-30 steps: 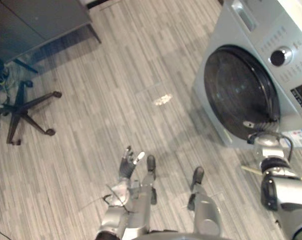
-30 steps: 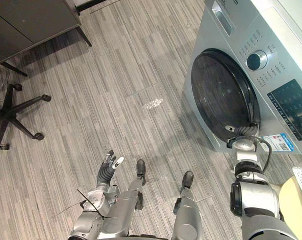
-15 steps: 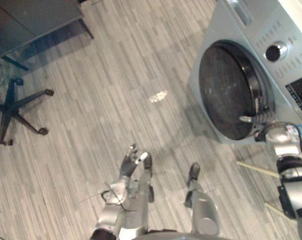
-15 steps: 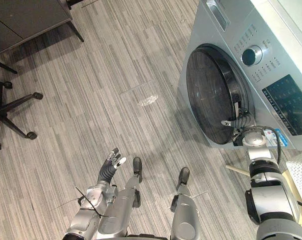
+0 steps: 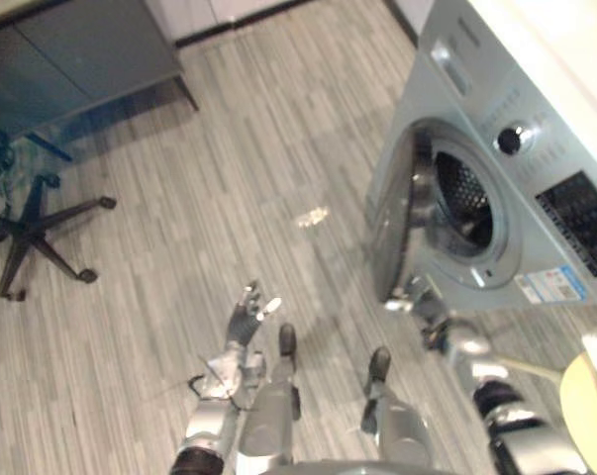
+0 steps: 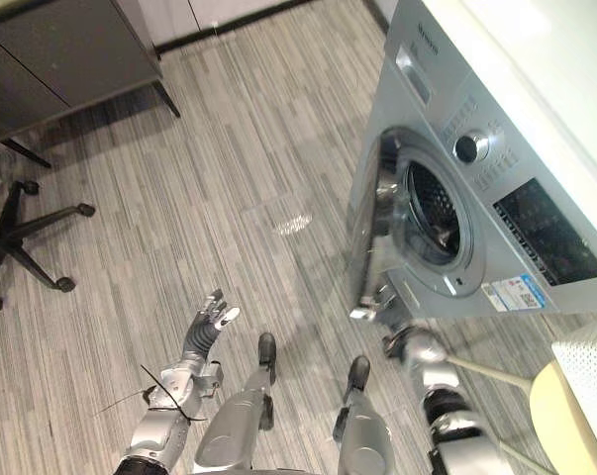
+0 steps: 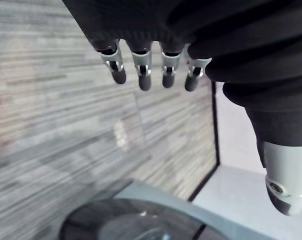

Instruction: Pick up the laundry basket with both hands and put the clothes into the washing machine.

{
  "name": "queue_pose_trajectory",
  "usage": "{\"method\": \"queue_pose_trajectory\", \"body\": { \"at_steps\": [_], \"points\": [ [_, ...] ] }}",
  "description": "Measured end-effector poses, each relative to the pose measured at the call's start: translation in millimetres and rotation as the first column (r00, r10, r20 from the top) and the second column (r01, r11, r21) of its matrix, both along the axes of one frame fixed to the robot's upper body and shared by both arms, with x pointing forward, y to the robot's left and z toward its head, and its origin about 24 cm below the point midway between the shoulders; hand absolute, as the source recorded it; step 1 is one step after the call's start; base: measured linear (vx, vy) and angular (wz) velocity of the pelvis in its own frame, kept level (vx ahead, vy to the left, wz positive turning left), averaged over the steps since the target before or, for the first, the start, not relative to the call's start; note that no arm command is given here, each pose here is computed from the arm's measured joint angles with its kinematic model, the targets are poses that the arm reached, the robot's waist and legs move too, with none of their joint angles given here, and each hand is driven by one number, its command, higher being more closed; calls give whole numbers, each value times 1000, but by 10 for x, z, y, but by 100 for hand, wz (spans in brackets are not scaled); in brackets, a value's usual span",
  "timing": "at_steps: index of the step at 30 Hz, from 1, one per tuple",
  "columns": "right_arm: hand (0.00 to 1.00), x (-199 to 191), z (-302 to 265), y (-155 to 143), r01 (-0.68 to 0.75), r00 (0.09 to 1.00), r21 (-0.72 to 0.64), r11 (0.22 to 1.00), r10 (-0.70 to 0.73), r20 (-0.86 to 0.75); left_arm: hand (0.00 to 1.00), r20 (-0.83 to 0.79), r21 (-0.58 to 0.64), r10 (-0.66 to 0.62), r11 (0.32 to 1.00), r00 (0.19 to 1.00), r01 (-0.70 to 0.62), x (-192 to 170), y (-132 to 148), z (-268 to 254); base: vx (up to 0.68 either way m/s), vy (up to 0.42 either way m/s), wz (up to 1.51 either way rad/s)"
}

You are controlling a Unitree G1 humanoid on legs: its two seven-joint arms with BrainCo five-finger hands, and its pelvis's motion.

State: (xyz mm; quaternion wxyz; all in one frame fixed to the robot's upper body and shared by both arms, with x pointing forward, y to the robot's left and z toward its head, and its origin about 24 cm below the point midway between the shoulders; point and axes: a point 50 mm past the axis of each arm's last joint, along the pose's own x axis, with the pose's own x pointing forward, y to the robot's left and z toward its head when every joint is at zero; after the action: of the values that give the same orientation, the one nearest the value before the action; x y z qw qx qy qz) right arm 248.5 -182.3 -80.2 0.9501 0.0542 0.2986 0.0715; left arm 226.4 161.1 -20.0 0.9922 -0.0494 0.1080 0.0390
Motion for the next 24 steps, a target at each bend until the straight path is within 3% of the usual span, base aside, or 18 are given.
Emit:
{"method": "queue_pose_trajectory", "body": {
  "at_steps": [2, 6, 11, 14, 17, 19, 21, 24],
  "points": [
    [0, -320, -286, 265, 3, 991, 65, 998, 6, -133, 0, 53, 54, 62, 996, 997, -65, 12, 131, 124, 73, -25, 3],
    [0, -676, -508, 356, 0, 969, 39, 999, 9, -248, 0, 162, 232, 158, 953, 974, -193, 50, 228, 367, 50, -6, -4],
    [0, -930, -648, 271, 66, 940, -38, 997, -75, -334, 0, 301, 319, 95, 928, 949, -195, 105, 49, 663, 0, 0, 0],
    [0, -1006, -688, 232, 59, 929, -103, 993, -92, -359, 0, 336, 342, -61, 938, 940, -61, 178, -237, 750, -53, 10, 0],
    [0, -1032, -707, 219, -15, 926, -181, 983, -54, -374, 0, 341, 325, -274, 932, 899, 161, 173, -562, 776, -51, 11, -7],
    [0, -966, -686, 216, -87, 931, -239, 967, -7, -365, 0, 299, 312, -428, 888, 853, 337, 185, -782, 672, -41, 8, -15],
    [0, -892, -659, 230, -135, 936, -272, 953, 33, -350, 0, 214, 283, -499, 855, 840, 435, 271, -858, 490, 9, -1, -20],
    [0, -718, -591, 280, -171, 945, -298, 939, 70, -321, 0, 58, 268, -499, 842, 865, 468, 496, -807, 227, 14, -4, -8]
  ]
}}
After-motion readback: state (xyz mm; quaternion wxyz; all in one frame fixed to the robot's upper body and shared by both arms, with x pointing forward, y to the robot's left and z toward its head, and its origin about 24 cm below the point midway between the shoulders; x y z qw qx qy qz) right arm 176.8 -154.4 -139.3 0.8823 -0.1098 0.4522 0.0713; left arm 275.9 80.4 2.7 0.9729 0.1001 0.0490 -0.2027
